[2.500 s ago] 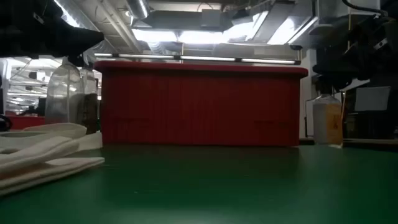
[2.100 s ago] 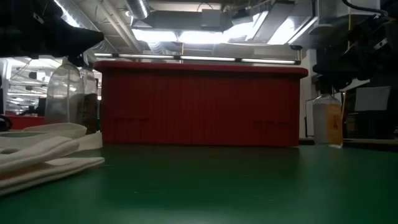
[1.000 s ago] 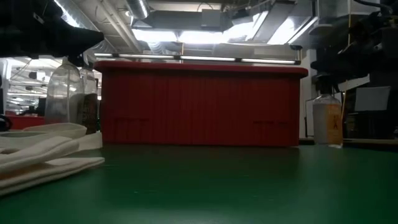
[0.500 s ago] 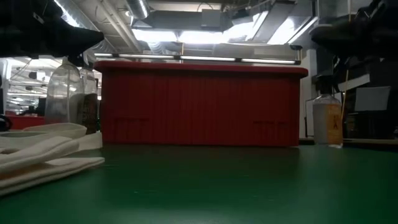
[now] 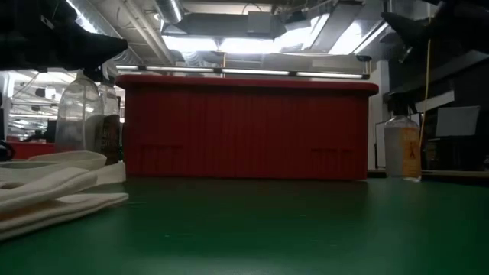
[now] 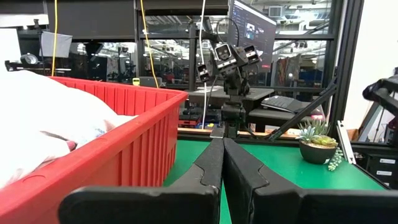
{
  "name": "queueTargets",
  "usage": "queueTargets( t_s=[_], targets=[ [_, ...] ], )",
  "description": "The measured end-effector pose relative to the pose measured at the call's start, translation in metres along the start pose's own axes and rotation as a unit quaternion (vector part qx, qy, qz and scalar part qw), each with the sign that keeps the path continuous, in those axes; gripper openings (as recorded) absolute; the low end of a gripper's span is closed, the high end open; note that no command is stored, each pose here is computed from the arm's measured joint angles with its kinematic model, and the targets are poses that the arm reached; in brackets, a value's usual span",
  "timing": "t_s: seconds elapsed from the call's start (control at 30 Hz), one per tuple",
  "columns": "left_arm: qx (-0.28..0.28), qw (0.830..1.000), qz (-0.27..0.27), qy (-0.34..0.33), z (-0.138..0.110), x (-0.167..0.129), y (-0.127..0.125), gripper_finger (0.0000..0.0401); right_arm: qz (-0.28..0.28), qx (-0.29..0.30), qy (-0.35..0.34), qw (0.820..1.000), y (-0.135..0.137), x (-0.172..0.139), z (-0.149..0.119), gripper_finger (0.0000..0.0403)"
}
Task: Fold Laundry from Bin
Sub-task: Fold the white polo shirt
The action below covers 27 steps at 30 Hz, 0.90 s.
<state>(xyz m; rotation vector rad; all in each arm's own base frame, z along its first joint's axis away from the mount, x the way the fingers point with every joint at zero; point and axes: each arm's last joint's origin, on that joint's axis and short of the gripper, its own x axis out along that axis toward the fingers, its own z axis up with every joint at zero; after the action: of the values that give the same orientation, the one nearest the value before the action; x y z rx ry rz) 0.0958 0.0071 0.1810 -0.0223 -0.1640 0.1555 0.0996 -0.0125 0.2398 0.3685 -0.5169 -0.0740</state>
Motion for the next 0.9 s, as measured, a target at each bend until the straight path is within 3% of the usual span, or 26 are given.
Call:
queueTargets(
  t_s=[0.13, 0.3, 0.47, 0.67, 0.9],
  targets=[
    [0.0, 1.0, 0.0, 0.0, 0.0, 0.0, 0.0, 0.0004, -0.015, -0.035, 0.04, 0.998, 0.004, 0.026, 0.005, 0.0252],
    [0.0, 1.0, 0.0, 0.0, 0.0, 0.0, 0.0, 0.0004, -0.065, -0.129, 0.087, 0.986, 0.006, 0.075, 0.008, 0.0249],
    [0.0, 1.0, 0.0, 0.0, 0.0, 0.0, 0.0, 0.0004, -0.141, -0.233, 0.164, 0.948, 0.001, 0.131, 0.013, 0.0249],
    [0.0, 1.0, 0.0, 0.0, 0.0, 0.0, 0.0, 0.0004, -0.201, -0.257, 0.248, 0.912, -0.027, 0.196, 0.015, 0.0248],
    [0.0, 1.0, 0.0, 0.0, 0.0, 0.0, 0.0, 0.0004, -0.194, -0.315, 0.283, 0.885, -0.067, 0.258, 0.005, 0.0248]
  ],
)
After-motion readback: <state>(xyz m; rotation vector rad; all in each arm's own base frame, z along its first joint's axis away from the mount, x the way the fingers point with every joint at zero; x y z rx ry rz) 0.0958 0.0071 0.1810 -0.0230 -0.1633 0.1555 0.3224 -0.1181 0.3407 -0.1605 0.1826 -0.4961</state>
